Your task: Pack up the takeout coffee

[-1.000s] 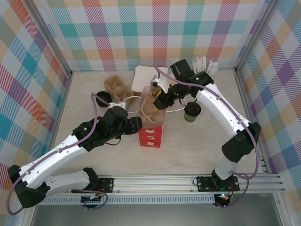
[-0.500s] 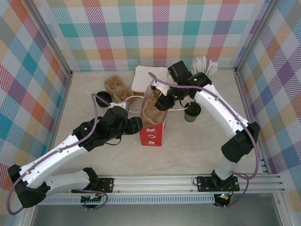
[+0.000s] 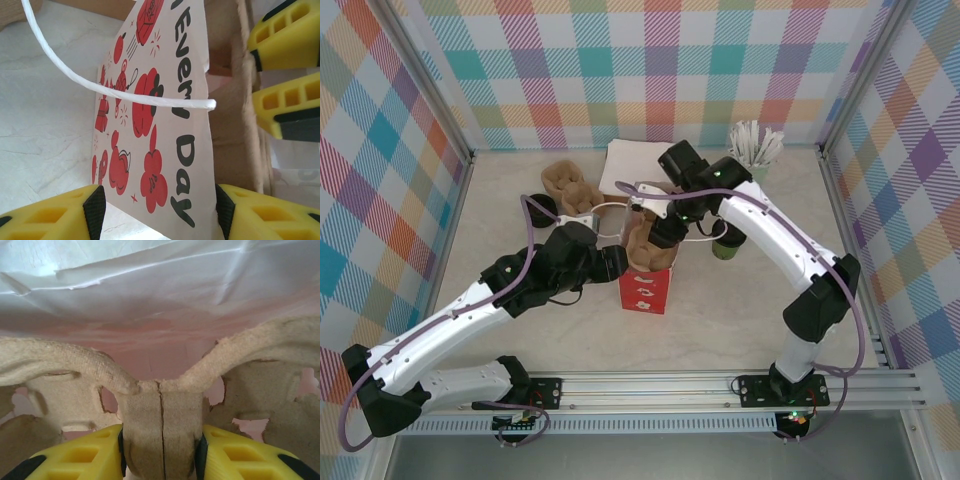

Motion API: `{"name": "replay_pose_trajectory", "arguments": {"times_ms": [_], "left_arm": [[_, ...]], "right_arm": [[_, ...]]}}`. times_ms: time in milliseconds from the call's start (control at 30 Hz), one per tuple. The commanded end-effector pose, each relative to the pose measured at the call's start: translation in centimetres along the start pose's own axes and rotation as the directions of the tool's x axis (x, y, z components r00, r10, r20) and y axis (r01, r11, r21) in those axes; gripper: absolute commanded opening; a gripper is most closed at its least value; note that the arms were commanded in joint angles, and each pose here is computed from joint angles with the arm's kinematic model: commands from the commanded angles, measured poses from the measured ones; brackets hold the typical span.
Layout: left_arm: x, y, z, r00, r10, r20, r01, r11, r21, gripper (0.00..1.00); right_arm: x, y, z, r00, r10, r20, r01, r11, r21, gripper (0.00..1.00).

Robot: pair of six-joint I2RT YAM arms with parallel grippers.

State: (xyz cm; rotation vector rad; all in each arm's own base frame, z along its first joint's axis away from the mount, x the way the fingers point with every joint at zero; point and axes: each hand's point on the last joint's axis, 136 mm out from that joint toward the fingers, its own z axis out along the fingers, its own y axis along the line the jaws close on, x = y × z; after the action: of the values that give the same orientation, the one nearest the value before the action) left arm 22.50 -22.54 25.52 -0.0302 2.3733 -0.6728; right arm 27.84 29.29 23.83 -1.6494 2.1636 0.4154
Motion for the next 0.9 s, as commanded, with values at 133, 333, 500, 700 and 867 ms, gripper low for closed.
{"name": "replay_pose_trajectory", "arguments": {"times_ms": [133, 333, 500, 700, 867], "left_arm": [[-0.7, 0.3, -0.5, 1.000, 0.016, 0.018, -0.015, 1.000, -0.024, 0.60], [-0.8, 0.1, -0.4, 1.000, 0.020, 0.016, -0.020, 1.000, -0.019, 0.60], [-0.9, -0.1, -0.4, 1.000, 0.025, 0.014, -0.025, 1.000, -0.017, 0.60], [-1.0, 0.1, -0.2, 0.999, 0.034, 0.013, -0.034, 0.999, -0.037, 0.59], [-1.2, 0.9, -0.2, 0.999, 0.028, 0.020, -0.026, 0.996, -0.087, 0.58]], "right_arm": [[1.1, 0.5, 0.3, 0.995, -0.036, -0.090, 0.035, 0.999, -0.013, 0.40], [2.1, 0.8, 1.1, 0.984, -0.040, -0.171, 0.036, 0.999, -0.027, 0.40], [2.8, 0.8, 1.3, 0.976, -0.027, -0.215, 0.021, 0.999, -0.030, 0.40], [3.2, 1.0, 1.6, 0.970, -0.023, -0.241, 0.014, 0.999, -0.038, 0.40], [3.1, 1.0, 1.5, 0.974, -0.024, -0.227, 0.017, 0.999, -0.034, 0.41]]}}
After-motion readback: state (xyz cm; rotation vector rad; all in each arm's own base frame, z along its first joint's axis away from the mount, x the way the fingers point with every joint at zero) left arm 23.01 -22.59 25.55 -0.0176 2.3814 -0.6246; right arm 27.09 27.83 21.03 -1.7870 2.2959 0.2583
